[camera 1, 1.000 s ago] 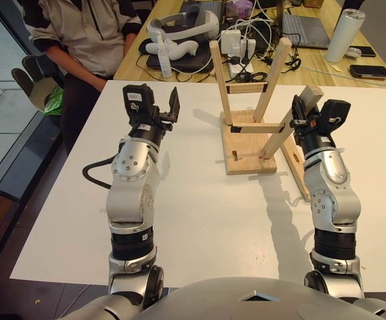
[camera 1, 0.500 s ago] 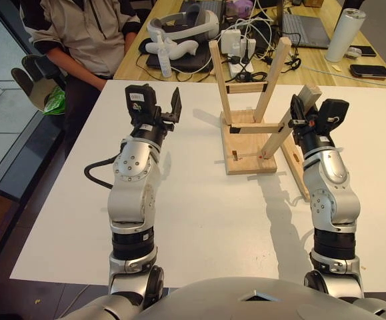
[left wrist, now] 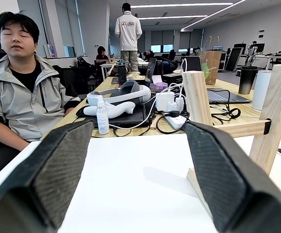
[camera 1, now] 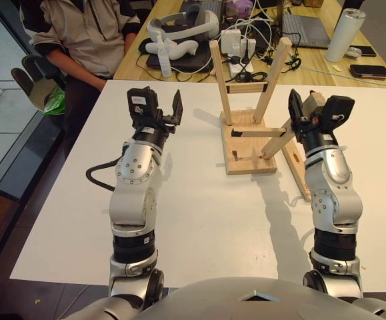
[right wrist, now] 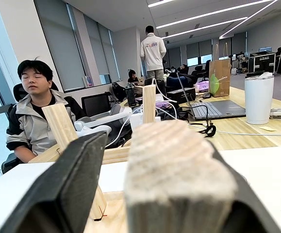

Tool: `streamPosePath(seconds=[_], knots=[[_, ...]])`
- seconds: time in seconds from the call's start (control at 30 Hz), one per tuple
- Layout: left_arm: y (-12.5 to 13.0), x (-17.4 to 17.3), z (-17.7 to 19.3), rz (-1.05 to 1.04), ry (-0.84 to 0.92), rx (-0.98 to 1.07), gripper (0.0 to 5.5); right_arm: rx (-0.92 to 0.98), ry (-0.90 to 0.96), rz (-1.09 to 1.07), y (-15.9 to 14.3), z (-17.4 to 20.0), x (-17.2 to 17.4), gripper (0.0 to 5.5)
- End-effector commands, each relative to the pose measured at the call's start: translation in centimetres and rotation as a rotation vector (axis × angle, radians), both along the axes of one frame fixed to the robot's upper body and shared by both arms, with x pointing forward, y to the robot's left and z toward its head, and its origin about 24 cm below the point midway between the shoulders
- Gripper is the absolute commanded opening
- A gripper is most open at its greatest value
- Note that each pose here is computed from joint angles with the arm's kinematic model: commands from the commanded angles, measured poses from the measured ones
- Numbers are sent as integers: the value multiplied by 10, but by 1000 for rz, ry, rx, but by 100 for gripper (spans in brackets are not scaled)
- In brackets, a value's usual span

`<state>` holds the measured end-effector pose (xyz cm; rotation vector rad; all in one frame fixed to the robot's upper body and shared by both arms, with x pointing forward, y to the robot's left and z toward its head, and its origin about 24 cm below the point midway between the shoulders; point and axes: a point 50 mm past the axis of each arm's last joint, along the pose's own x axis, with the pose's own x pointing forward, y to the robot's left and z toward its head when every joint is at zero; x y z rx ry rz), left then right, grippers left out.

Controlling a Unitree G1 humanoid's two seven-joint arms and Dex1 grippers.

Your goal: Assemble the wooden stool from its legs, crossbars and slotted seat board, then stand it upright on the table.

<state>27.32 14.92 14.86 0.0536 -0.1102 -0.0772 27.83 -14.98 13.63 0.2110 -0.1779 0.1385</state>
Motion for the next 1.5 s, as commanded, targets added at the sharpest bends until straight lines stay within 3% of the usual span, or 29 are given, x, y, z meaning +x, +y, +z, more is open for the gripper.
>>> streamPosePath(seconds=[0.03,0.13,0.27,0.37,0.47,0.57,0.77,1.27,1.5], knots=[[1,-1,0,9,-6,10,346,-2,-52,6,2,16,0,331],[2,-2,1,9,-9,19,346,-39,-156,-24,-1,47,-6,387],[8,-6,0,34,-8,26,346,-109,-409,-99,-13,124,-18,387],[10,-10,-1,53,-11,28,346,-183,-389,-293,-55,144,-29,387],[13,-12,-2,68,-14,30,346,-249,-42,-306,-85,72,-55,387],[14,-11,-1,66,-21,35,346,-233,218,-219,-86,12,-93,387],[12,-10,0,56,-25,43,346,-103,547,-83,-81,-54,-132,387],[1,-6,-1,39,-16,19,346,-161,635,-3,-67,-90,-68,387],[-1,-5,0,36,-21,20,346,-77,847,39,-64,-109,-65,387]])
